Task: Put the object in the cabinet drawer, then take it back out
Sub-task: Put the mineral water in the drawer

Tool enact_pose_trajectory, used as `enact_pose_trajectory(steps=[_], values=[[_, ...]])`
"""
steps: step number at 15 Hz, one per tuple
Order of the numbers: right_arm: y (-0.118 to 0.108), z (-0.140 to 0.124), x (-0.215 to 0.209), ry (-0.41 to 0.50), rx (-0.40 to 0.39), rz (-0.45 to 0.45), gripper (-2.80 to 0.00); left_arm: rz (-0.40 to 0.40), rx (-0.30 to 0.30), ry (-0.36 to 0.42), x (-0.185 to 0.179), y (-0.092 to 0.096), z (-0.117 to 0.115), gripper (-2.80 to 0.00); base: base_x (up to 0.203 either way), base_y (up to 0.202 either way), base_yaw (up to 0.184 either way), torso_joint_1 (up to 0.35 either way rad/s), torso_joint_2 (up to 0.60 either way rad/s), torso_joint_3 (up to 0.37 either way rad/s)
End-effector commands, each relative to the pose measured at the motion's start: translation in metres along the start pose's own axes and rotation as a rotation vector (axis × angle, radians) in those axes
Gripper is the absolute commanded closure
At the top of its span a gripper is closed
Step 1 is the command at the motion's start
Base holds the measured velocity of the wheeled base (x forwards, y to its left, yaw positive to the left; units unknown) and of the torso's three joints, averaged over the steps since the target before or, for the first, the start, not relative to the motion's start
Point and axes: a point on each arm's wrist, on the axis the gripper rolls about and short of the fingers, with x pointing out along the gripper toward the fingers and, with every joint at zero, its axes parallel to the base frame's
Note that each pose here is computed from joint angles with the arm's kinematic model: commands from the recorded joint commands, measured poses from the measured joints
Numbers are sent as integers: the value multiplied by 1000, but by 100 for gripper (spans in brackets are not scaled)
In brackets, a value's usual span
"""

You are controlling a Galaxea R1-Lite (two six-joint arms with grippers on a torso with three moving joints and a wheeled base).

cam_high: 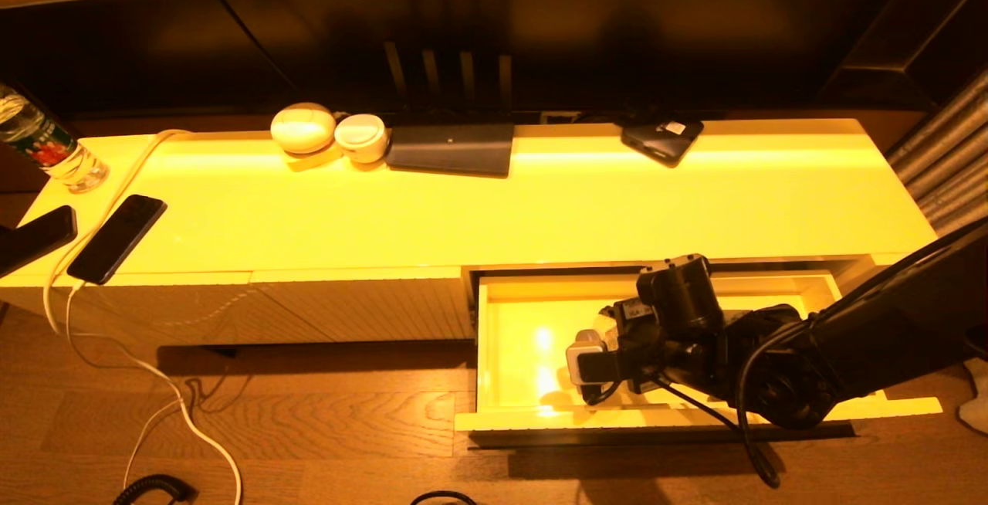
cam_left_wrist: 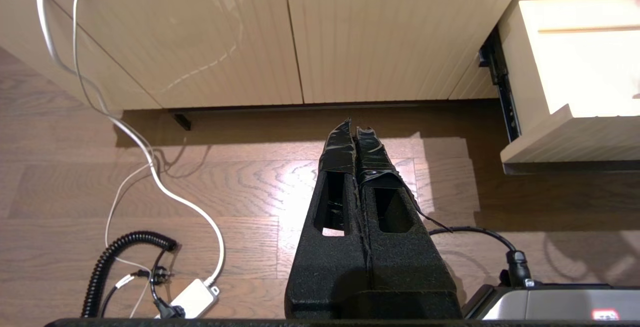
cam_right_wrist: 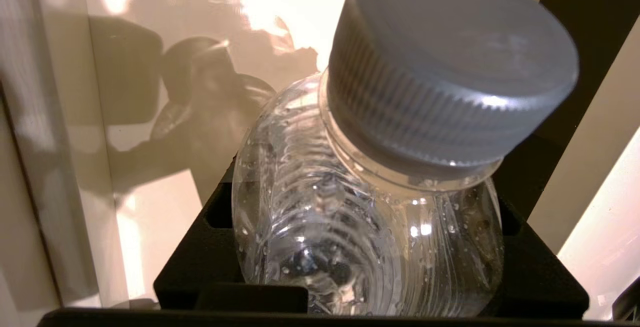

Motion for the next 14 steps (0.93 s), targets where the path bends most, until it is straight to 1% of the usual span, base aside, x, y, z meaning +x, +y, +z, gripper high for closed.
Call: enact_pose_trajectory(steps=[1, 6, 9, 14], values=[[-1, 1, 0, -1, -9, -5, -280, 0, 0, 1, 0, 0, 0, 0, 0, 0, 0, 0, 0, 0], [-2, 1, -1, 17, -9, -11, -280, 0, 0, 1, 0, 0, 0, 0, 0, 0, 0, 0, 0, 0], [-3, 3, 1, 14, 10, -13, -280, 0, 0, 1, 0, 0, 0, 0, 0, 0, 0, 0, 0, 0], [-6, 12, 3, -6, 4, -28, -280, 0, 0, 3, 0, 0, -1, 0, 0, 0, 0, 0, 0, 0]])
